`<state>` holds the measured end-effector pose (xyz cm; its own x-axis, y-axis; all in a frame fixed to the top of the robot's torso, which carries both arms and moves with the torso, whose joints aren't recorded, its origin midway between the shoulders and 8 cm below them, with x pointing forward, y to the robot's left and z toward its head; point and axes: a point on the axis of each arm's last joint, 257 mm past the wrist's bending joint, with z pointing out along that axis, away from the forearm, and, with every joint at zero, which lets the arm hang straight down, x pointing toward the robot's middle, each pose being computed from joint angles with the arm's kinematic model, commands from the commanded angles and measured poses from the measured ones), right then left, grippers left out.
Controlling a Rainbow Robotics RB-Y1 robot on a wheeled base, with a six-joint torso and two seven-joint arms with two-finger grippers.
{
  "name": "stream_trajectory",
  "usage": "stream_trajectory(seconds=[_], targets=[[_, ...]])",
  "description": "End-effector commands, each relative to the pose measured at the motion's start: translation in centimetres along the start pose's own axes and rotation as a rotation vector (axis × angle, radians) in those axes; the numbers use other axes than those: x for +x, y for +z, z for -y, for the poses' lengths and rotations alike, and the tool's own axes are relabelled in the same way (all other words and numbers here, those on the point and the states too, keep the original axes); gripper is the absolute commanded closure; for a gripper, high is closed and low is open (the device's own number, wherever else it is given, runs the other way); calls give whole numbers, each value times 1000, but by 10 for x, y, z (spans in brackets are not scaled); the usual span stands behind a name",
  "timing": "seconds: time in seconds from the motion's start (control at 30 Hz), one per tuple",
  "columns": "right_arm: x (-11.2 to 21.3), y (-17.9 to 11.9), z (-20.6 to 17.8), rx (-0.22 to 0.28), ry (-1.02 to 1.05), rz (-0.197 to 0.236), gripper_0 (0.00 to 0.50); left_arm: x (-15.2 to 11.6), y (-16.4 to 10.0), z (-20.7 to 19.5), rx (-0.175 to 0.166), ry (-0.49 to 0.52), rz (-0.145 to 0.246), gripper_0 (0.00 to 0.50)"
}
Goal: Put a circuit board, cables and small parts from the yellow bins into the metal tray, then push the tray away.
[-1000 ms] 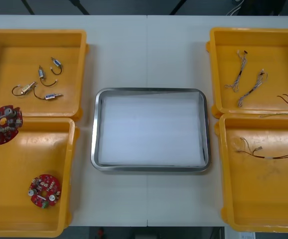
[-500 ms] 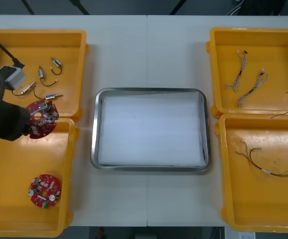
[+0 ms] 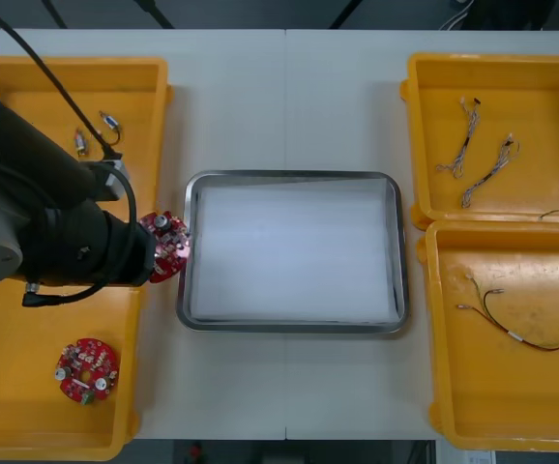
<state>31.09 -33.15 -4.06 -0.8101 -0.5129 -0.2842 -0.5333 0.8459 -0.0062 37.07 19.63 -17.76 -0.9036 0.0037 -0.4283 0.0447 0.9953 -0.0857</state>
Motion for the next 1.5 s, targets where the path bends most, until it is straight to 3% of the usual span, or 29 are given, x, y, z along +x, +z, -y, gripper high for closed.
stream_trajectory(seconds=[0.03, 0.23, 0.37, 0.53, 0.73, 0.83, 0.97, 1.07, 1.27, 1.4, 1.5], targets=[[-14, -7, 4, 32, 21, 56, 500, -12, 0, 34, 19, -97, 35, 500], [-20, 13, 6, 43, 14, 66, 500, -11, 22, 48, -11, -105, 41, 500], [-26, 24, 7, 94, -13, 81, 500, -10, 38, 56, -29, -111, 49, 500], [-30, 41, 4, 127, -33, 81, 500, -5, 51, 67, -26, -126, 39, 500], [-29, 63, 1, 147, -54, 51, 500, -4, 62, 78, -35, -133, 60, 500], [-31, 71, 0, 145, -50, 51, 500, -2, 69, 83, -29, -137, 53, 500], [-32, 78, -1, 145, -50, 46, 500, -4, 78, 86, -33, -134, 73, 500], [-29, 85, -2, 150, -54, 28, 500, -4, 87, 86, -36, -147, 65, 500], [-35, 96, -6, 146, -64, 39, 500, -5, 96, 89, -31, -163, 56, 500], [-39, 100, -7, 150, -70, 50, 500, 0, 96, 92, -23, -171, 39, 484], [-42, 104, -8, 154, -80, 59, 500, 4, 95, 95, -14, -176, 25, 409]])
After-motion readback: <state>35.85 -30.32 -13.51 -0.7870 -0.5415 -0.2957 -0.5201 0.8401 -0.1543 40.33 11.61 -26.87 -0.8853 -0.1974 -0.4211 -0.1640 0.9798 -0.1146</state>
